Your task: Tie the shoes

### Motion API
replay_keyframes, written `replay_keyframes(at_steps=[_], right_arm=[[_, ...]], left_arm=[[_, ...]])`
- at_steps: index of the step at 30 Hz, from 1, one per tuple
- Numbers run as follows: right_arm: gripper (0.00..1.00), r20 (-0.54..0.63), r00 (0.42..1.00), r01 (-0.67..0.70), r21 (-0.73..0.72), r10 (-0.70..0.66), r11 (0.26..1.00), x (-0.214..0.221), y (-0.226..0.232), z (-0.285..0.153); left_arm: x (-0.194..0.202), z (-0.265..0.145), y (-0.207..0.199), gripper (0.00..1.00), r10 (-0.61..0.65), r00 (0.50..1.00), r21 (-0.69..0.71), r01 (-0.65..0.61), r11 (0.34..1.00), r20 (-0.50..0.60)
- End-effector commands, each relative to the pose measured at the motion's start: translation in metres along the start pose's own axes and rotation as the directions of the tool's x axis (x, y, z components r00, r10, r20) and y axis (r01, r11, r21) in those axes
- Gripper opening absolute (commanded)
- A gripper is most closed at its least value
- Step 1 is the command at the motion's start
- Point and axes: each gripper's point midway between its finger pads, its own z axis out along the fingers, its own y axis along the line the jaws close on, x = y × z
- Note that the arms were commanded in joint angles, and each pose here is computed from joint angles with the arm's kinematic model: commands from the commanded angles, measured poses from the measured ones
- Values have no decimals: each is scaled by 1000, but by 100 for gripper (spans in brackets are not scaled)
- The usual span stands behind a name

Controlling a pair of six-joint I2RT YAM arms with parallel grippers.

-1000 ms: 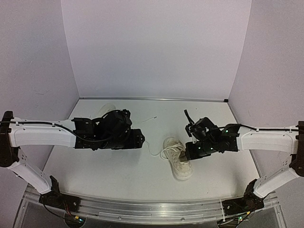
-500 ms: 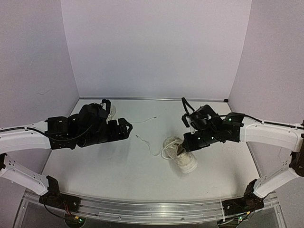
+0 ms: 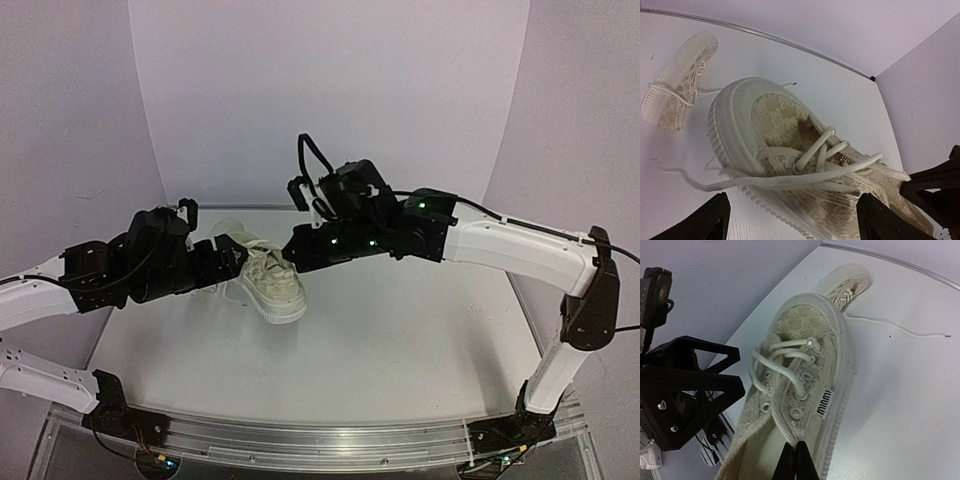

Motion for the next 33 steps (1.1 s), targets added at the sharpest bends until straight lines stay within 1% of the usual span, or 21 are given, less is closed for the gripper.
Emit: replay_keyframes(at_steps=[1, 4, 6, 8, 9, 11, 12, 15, 20, 24, 27, 30, 31, 33], right_arm=[[0, 168, 986, -30, 98, 13, 995, -34, -20, -20], [0, 126, 991, -67, 176, 45, 982, 6, -55, -6], [0, 124, 988, -110, 183, 88, 977, 28, -70, -2], [0, 86, 988, -146, 208, 130, 967, 66, -90, 5], [0, 89, 984, -171, 203, 156, 964, 74, -93, 6], [0, 54, 980, -198, 220, 191, 955, 105, -107, 11], [0, 51, 977, -213, 222, 207, 951, 113, -111, 10], [0, 58, 972, -236, 238, 229, 942, 127, -121, 3], [0, 97, 960, -278, 233, 262, 932, 130, -126, -17], [0, 42, 953, -302, 163, 300, 939, 151, -118, -15], [0, 10, 945, -326, 90, 327, 941, 166, -106, -13], [0, -27, 935, -351, 70, 354, 934, 180, -103, -12], [2, -38, 931, -359, 64, 362, 931, 184, -102, -13], [8, -52, 926, -373, 45, 375, 927, 188, -100, -17]], left_arm=[[-12, -12, 8, 90, -1, 999, -19, 2, 1000, 44], [-9, -9, 9, 90, 4, 999, -25, -3, 1000, 38], [-5, -5, 8, 91, 14, 1000, -23, -13, 1000, 26], [-2, 0, 6, 91, 27, 1000, -22, -26, 999, 10], [1, 3, 5, 91, 36, 999, -20, -36, 999, 1], [3, 7, 2, 91, 43, 999, -14, -43, 999, -8], [4, 9, 0, 91, 46, 999, -12, -46, 999, -12], [7, 13, -3, 91, 56, 998, -4, -56, 998, -23], [13, 20, -10, 91, 85, 995, 18, -84, 996, -53], [27, 28, -15, 91, 154, 982, 40, -151, 988, -110], [45, 38, -16, 92, 228, 954, 51, -223, 974, -194], [64, 47, -14, 94, 277, 917, 51, -274, 960, -286], [70, 50, -12, 95, 286, 905, 44, -287, 957, -314], [83, 56, -6, 96, 298, 881, 30, -309, 951, -367]])
